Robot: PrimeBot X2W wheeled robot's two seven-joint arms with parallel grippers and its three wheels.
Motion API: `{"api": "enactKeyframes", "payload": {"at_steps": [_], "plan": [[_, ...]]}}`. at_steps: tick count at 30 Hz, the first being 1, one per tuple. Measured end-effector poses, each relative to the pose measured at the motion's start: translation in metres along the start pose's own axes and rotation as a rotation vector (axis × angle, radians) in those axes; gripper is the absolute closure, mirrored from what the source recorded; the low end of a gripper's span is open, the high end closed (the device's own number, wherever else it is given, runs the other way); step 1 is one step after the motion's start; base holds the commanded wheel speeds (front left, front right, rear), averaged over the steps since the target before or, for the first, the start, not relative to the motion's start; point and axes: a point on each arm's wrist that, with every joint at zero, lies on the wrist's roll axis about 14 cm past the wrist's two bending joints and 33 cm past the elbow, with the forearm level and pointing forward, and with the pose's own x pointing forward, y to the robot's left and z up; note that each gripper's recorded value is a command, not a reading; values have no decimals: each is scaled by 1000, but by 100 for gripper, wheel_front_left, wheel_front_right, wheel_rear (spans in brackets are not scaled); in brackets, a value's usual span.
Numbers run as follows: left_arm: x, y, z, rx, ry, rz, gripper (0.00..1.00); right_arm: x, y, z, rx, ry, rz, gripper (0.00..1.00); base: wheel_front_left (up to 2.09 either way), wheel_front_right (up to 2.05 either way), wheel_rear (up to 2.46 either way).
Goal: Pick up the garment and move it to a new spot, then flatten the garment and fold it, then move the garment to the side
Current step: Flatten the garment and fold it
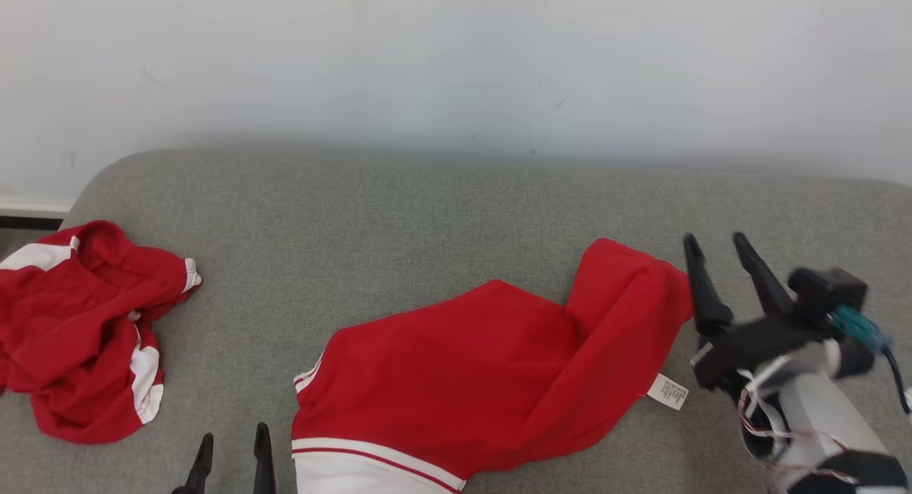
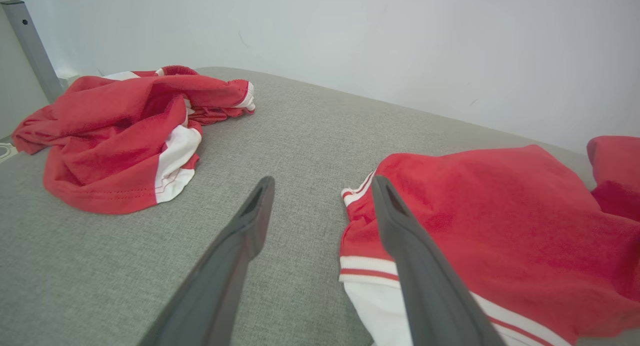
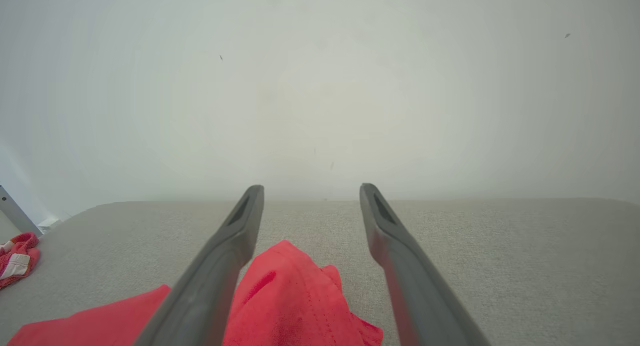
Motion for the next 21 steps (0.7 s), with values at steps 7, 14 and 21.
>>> {"api": "enactKeyframes", "payload": {"at_steps": [7, 14, 21], "plan": [[-5, -1, 2, 5, -8, -10, 0, -55, -43, -12, -24, -9, -114, 0, 0, 0, 0], [-10, 2, -2, 10, 3, -1, 0, -90, -36, -18, -40, -30, -137, 0, 0, 0, 0], [-14, 7, -3, 15, 7, 12, 0, -115, -18, -47, 9, 48, -156, 0, 0, 0, 0]]}}
